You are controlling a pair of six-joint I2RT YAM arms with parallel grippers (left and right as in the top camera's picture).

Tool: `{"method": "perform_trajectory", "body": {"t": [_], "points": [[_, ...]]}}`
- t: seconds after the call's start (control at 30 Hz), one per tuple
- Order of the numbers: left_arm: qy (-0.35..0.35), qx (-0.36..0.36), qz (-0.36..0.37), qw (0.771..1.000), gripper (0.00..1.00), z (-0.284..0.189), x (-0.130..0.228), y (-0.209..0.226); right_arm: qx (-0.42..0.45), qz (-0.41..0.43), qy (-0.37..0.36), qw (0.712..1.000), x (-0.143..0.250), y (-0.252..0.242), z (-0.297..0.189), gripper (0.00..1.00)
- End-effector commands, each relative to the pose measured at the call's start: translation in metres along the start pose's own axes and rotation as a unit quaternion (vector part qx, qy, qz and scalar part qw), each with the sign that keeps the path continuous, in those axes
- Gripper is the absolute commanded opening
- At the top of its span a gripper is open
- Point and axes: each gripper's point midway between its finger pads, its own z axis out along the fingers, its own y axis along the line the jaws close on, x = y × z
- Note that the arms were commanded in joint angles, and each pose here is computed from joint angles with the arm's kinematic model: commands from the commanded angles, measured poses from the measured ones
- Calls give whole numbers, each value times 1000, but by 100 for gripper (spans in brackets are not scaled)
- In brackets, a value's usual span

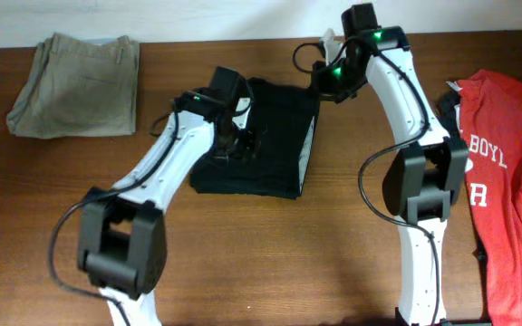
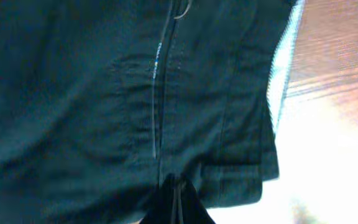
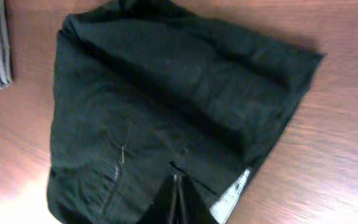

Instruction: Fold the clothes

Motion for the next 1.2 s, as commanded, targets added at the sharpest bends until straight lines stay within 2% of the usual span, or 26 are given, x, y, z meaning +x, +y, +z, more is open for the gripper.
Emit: {"method": "perform_trajectory", "body": {"t": [0.0,0.17,0.27,0.4,0.5,0.6,0.73,0.8,0.97,1.07,1.1,1.17], "points": [[35,23,-29,999,1,27,8,1,-71,17,43,996,16,10,29,4],[59,83,-28,994,1,56,11,-16,-76,35,82,993,34,0,61,4],[91,87,-30,992,0,73,25,-20,-73,48,99,991,43,-10,75,4],[138,71,-40,987,0,83,48,-15,-55,64,123,989,57,-29,96,4],[154,67,-29,985,0,81,56,-13,-5,80,131,988,65,-52,108,4],[166,53,-21,984,1,79,63,-7,78,98,116,985,61,-82,105,4],[195,-24,-22,980,1,73,80,20,119,93,96,984,49,-98,93,4],[204,-21,-7,979,1,69,84,19,120,94,87,984,43,-99,87,4],[153,-54,18,987,1,37,67,22,172,92,65,979,26,-106,53,4],[49,-102,45,993,1,-18,36,23,193,69,23,978,0,-87,7,4],[23,-107,50,993,0,-30,28,22,191,64,9,979,-7,-78,-7,6],[-28,-107,58,992,1,-53,14,16,187,57,-13,981,-14,-62,-32,20]]}}
